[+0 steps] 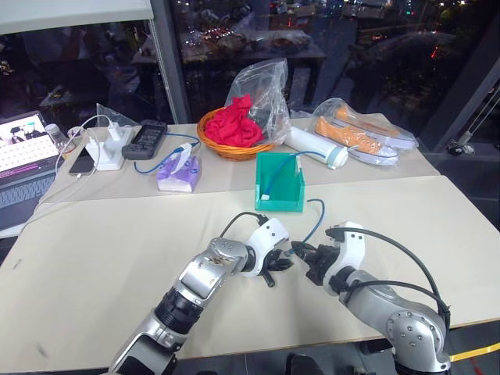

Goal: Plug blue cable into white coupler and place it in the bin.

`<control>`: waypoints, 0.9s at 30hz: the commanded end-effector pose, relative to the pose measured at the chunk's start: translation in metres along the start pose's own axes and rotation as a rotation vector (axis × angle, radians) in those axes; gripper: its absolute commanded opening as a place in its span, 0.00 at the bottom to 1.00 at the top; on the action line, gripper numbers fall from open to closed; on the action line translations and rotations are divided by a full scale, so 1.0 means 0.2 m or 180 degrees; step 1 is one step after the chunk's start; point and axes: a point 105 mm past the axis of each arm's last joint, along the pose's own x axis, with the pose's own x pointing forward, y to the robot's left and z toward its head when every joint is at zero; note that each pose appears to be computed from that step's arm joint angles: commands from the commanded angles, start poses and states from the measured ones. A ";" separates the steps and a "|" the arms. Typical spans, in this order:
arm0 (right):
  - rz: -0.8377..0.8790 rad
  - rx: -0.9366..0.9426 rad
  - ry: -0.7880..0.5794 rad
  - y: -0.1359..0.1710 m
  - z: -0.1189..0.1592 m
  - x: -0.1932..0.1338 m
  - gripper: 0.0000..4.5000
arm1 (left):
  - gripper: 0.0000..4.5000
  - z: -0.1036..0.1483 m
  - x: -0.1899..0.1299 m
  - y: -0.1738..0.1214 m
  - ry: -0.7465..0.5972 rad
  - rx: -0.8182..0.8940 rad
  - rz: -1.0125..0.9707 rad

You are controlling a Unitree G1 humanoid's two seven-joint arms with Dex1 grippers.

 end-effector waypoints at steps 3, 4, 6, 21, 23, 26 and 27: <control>0.0456 -0.0211 0.0834 0.14 -0.26 0.04 0.00 | 0.15 0.02 0.03 -0.03 0.0035 0.0157 -0.0063; 0.0471 -0.0254 0.0862 0.14 -0.26 0.04 0.00 | 0.15 0.03 0.04 -0.03 0.0030 0.0171 -0.0061; 0.0500 -0.0236 0.0880 0.15 -0.27 0.05 0.00 | 0.15 0.04 0.04 -0.03 0.0014 0.0171 -0.0059; 0.0417 0.0409 0.0802 0.10 -0.30 0.02 0.00 | 0.15 0.03 0.01 0.01 -0.0054 -0.0028 0.0068; 0.0386 0.0372 0.0757 0.09 -0.28 0.03 0.00 | 0.15 0.04 0.01 0.03 -0.0125 -0.0097 0.0130; 0.0292 0.0382 0.0408 0.04 -0.16 0.03 0.00 | 0.15 0.04 -0.01 0.05 -0.0191 -0.0129 0.0152; 0.0254 0.0392 0.0246 0.02 -0.11 0.02 0.00 | 0.26 0.02 -0.02 0.04 -0.0164 -0.0064 0.0119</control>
